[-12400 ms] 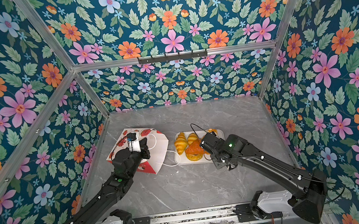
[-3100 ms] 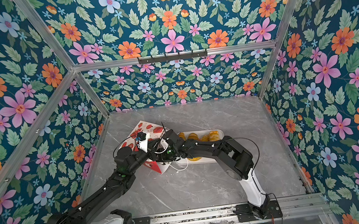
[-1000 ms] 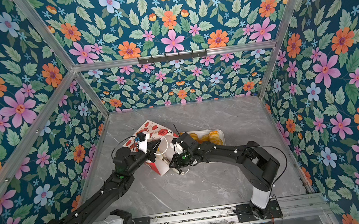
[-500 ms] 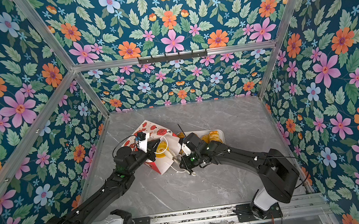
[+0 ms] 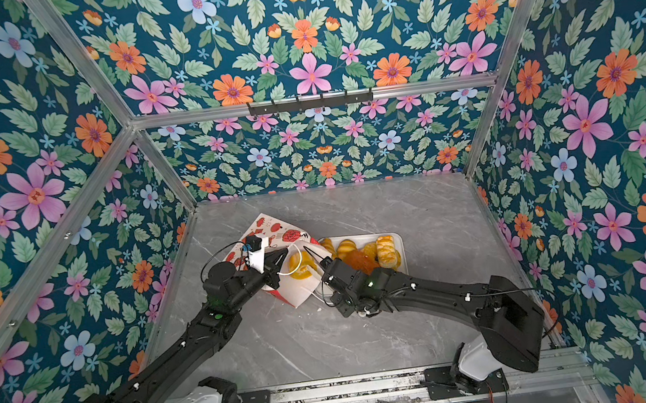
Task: Take the fake bread out of the paper bag
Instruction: 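Pull the yellow ring bread out of the bag with the right-held tongs, then lower the yellow ring bread onto the table beside the bag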
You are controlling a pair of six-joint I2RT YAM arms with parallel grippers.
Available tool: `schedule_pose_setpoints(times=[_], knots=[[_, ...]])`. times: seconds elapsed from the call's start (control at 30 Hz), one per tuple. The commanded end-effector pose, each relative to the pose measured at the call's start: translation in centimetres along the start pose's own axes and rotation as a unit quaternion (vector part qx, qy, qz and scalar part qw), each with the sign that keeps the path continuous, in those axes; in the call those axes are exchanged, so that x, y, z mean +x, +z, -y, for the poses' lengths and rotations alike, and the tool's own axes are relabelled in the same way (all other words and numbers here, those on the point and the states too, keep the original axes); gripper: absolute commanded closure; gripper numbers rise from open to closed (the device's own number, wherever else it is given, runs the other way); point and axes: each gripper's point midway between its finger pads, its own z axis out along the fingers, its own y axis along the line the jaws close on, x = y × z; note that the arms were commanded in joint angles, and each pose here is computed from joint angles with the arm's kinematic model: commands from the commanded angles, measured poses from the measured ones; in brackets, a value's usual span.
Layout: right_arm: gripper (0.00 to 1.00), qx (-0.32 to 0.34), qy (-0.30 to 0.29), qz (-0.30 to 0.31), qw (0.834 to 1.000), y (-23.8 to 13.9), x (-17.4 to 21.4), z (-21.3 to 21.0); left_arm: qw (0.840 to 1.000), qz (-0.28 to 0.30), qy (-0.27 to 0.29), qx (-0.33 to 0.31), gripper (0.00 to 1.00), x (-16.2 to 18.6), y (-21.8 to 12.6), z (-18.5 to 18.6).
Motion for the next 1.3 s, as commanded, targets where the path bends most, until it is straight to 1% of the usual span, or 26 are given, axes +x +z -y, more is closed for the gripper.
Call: schedule_pose_setpoints(times=[0.0,0.1,0.17,0.3,0.4,0.53,0.7,0.8,0.9,1.03,1.17,1.2,1.27], knots=[[1.00,0.063,-0.014,0.084,0.994,-0.5,-3.5,1.6,1.000,0.007,0.004,0.011,0.97,-0.5,0.1,0.3],[1.00,0.084,-0.028,0.113,0.990,-0.2,-4.8,1.9,1.000,0.003,0.000,0.018,0.97,-0.2,0.3,0.5],[1.00,0.101,-0.041,0.118,0.987,0.6,-5.2,2.1,1.000,0.004,-0.001,0.021,0.97,-0.2,0.3,0.6],[1.00,0.127,-0.067,0.098,0.985,3.0,-5.0,1.9,1.000,0.003,-0.002,0.022,0.97,0.1,0.4,0.6],[1.00,0.150,-0.108,0.078,0.980,4.9,-4.3,0.9,1.000,0.001,0.000,0.017,0.97,0.1,0.4,0.4],[1.00,0.168,-0.148,0.060,0.973,5.6,-3.3,-0.5,1.000,-0.002,0.004,0.006,0.97,0.2,0.4,0.0],[0.98,0.147,-0.135,0.044,0.979,5.2,-1.8,-1.1,1.000,-0.002,0.006,0.004,0.97,0.4,0.5,-0.1],[0.97,0.137,-0.142,0.032,0.980,5.1,-0.8,-1.6,1.000,-0.001,0.006,0.002,0.97,0.5,0.5,-0.2],[0.94,0.127,-0.138,0.013,0.982,5.0,0.3,-1.8,1.000,0.000,0.007,0.003,0.97,0.4,0.5,-0.2],[0.92,0.104,-0.130,0.004,0.986,4.3,1.4,-2.1,1.000,-0.001,0.007,0.000,0.97,0.6,0.4,-0.3],[0.91,0.092,-0.134,-0.015,0.987,4.4,2.7,-2.3,1.000,0.000,0.005,-0.003,0.97,0.7,0.4,-0.4],[0.90,0.087,-0.131,-0.006,0.987,3.6,2.3,-2.4,1.000,0.000,0.005,-0.002,0.97,0.8,0.5,-0.4],[0.89,0.086,-0.138,-0.010,0.987,3.5,2.7,-2.7,1.000,-0.001,0.002,-0.001,0.97,0.8,0.5,-0.4]])
